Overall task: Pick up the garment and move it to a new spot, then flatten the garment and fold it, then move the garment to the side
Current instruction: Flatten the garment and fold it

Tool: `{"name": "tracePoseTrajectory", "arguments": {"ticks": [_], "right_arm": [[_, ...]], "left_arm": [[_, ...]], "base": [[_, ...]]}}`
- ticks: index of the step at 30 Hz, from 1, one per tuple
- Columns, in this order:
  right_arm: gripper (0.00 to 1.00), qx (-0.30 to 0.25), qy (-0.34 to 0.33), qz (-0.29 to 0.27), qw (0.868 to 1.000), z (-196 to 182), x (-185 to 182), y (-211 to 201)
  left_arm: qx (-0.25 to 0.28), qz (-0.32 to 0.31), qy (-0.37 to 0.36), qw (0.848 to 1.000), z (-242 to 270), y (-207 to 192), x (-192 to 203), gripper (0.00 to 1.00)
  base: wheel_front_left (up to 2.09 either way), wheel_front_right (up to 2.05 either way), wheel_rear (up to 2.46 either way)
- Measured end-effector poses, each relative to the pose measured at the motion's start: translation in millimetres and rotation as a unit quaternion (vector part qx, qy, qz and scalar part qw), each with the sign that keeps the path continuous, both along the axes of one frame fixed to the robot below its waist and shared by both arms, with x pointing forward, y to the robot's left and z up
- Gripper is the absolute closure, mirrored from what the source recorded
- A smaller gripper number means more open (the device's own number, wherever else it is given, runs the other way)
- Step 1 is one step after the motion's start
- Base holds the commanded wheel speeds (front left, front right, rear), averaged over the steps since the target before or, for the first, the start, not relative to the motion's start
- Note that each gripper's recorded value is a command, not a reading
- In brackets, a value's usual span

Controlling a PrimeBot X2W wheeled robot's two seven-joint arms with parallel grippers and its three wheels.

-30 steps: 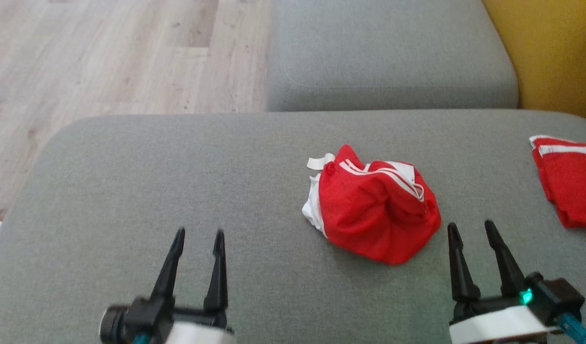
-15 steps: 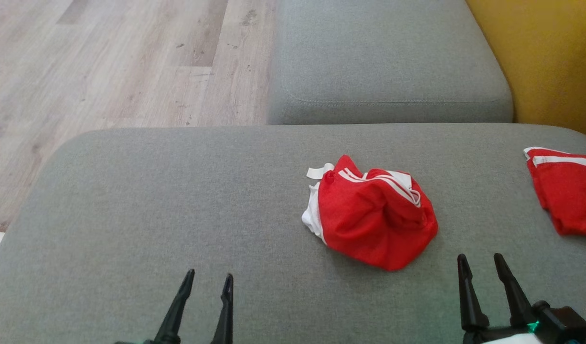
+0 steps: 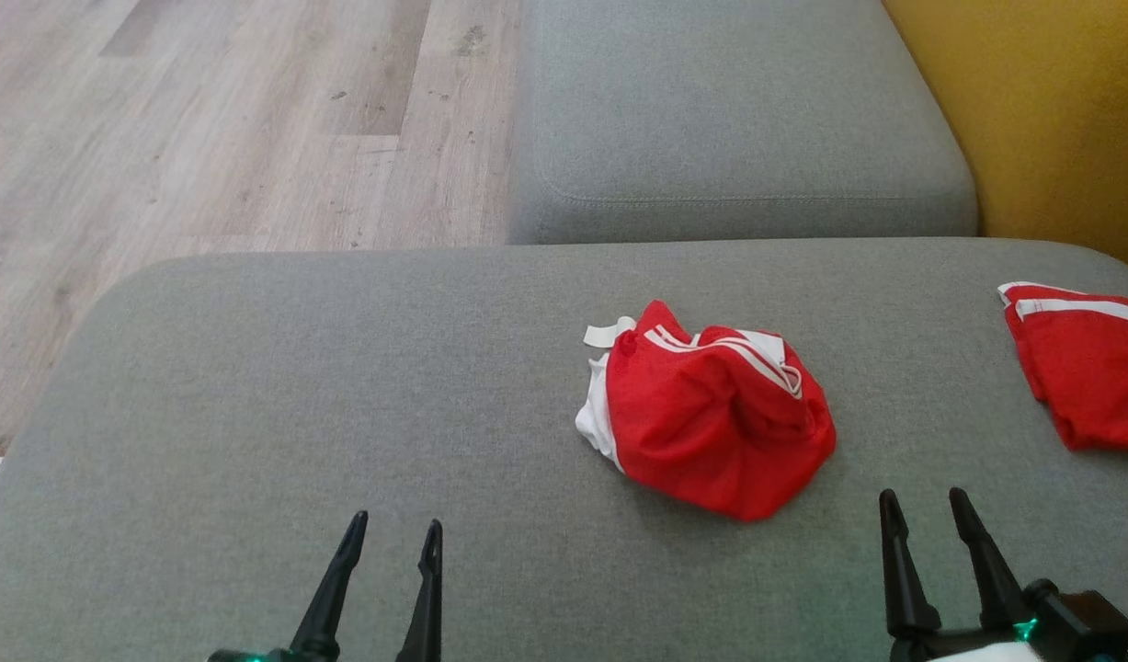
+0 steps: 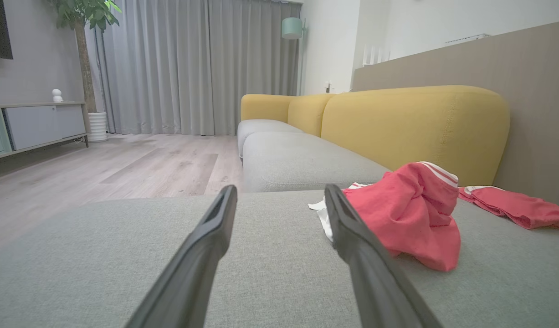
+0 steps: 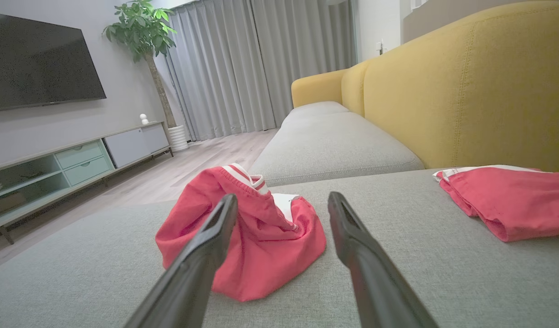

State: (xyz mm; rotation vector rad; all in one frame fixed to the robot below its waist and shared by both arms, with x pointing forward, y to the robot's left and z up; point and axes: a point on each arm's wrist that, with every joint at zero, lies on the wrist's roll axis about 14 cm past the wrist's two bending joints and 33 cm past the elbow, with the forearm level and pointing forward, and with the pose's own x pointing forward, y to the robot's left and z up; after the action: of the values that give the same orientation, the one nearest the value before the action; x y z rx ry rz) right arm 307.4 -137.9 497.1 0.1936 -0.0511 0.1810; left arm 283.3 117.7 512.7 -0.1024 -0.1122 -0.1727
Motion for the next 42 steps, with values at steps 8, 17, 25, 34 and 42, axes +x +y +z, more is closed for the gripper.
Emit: {"name": "tracePoseTrajectory", "arguments": {"ticks": [8,17,25,34,42], "right_arm": [[0.0,-0.001,-0.001,0.004,1.0,0.7,0.9,2.4],[0.0,-0.001,0.007,0.005,1.0,-3.7,2.7,2.8],[0.0,-0.004,0.03,0.008,1.0,-17.1,2.7,6.3],[0.0,-0.007,0.045,-0.013,0.999,-24.9,23.8,-6.2],[0.0,-0.011,0.064,-0.043,0.997,-36.6,41.0,-25.4]], "left_arm": [[-0.003,0.006,0.007,1.0,-4.9,2.6,-4.9,0.0],[0.01,-0.007,0.013,1.0,-9.3,0.0,-1.7,0.0],[0.067,-0.157,-0.046,0.984,24.1,-77.3,43.7,0.0],[0.209,-0.37,-0.062,0.903,24.2,-200.2,75.1,0.0],[0.253,-0.441,-0.069,0.858,18.4,-241.7,108.9,0.0]], "base": [[0.0,0.0,0.0],[0.0,0.0,0.0],[0.0,0.0,0.0],[0.0,0.0,0.0],[0.0,0.0,0.0]]}}
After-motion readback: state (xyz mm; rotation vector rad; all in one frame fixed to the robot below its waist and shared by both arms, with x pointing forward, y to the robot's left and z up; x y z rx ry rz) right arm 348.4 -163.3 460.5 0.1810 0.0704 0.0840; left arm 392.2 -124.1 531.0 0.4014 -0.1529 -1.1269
